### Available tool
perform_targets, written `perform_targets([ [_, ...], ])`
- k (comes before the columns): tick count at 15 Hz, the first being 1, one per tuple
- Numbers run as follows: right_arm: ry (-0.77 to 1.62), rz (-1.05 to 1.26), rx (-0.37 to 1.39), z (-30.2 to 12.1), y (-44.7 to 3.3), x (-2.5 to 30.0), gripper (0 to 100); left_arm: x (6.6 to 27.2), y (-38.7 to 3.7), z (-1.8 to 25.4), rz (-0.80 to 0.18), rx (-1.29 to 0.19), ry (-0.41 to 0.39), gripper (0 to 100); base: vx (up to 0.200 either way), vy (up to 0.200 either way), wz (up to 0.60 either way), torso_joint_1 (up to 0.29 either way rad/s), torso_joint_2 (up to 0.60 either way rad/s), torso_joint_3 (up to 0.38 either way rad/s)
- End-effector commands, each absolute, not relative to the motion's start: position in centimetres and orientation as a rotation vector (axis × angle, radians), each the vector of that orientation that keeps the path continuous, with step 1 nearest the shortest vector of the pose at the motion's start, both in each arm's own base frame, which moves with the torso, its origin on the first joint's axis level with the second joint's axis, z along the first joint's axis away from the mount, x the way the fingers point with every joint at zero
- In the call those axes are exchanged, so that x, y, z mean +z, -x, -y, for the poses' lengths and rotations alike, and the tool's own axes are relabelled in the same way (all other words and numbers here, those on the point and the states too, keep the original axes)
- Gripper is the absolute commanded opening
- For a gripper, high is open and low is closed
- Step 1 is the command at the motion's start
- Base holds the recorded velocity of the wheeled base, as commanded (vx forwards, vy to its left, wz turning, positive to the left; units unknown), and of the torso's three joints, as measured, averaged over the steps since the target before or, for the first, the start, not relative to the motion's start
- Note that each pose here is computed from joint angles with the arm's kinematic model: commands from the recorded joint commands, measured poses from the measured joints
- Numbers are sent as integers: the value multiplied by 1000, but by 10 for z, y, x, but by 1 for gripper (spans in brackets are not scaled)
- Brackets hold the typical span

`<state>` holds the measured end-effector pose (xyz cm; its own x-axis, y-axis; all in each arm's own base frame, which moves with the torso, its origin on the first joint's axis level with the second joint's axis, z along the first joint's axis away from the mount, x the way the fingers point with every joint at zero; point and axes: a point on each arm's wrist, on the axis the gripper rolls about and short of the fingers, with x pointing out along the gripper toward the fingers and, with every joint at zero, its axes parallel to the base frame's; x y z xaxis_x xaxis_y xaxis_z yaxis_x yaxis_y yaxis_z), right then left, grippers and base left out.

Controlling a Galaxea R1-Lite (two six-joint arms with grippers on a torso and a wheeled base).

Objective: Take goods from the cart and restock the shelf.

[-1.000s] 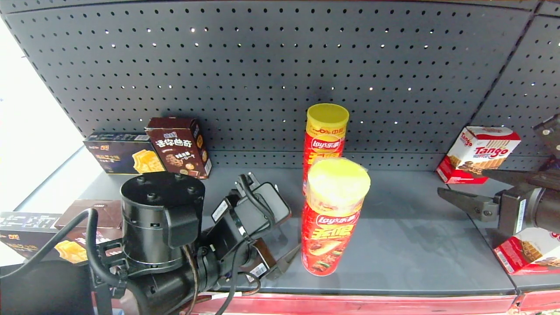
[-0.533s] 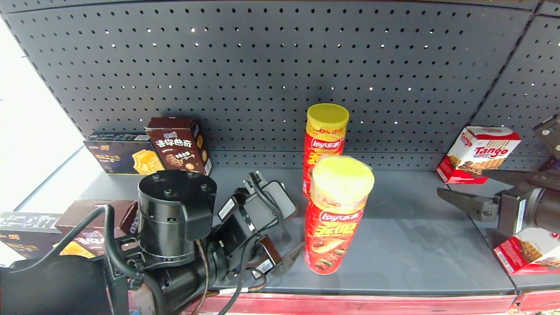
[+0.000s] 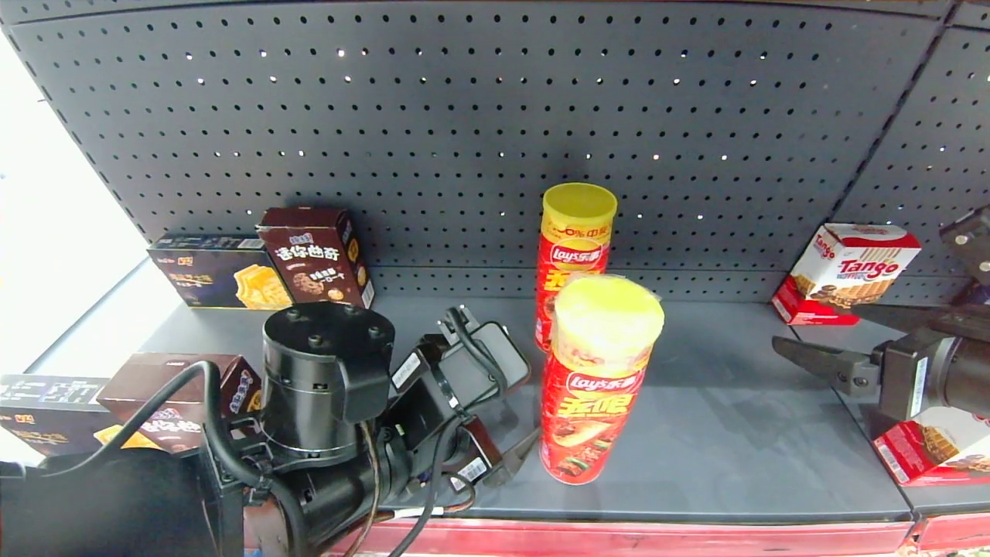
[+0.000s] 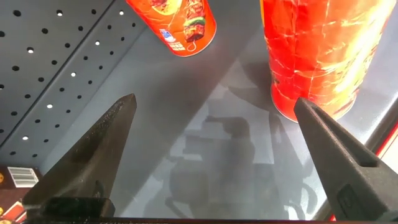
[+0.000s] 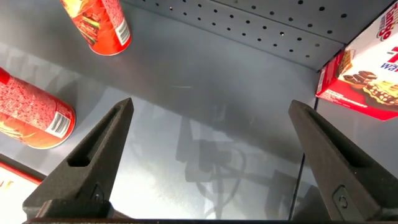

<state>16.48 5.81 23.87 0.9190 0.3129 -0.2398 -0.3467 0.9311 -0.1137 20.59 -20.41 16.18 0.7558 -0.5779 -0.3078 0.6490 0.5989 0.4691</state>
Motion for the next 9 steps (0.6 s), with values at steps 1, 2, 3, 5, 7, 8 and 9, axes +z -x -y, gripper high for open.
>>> perform_targets([
  [1,156,-221,343,-58,-164,238,100,161,-207,204,-131,-713,-596,100,0,0,0,0,0,0],
  [2,157,-222,342,-58,-164,238,100,161,-207,204,-133,-711,-596,100,0,0,0,0,0,0],
  [3,157,-224,343,-58,-164,237,100,161,-207,203,-132,-709,-594,100,0,0,0,0,0,0],
  [5,154,-218,340,-56,-159,237,100,166,-208,195,-132,-680,-571,100,0,0,0,0,0,0],
  [7,155,-227,334,-53,-152,230,100,185,-211,179,-82,-622,-536,100,0,0,0,0,0,0],
  [8,154,-233,327,-51,-151,228,100,188,-214,176,-73,-605,-529,100,0,0,0,0,0,0],
  [9,152,-224,319,-47,-145,228,100,204,-217,167,-31,-561,-506,100,0,0,0,0,0,0],
])
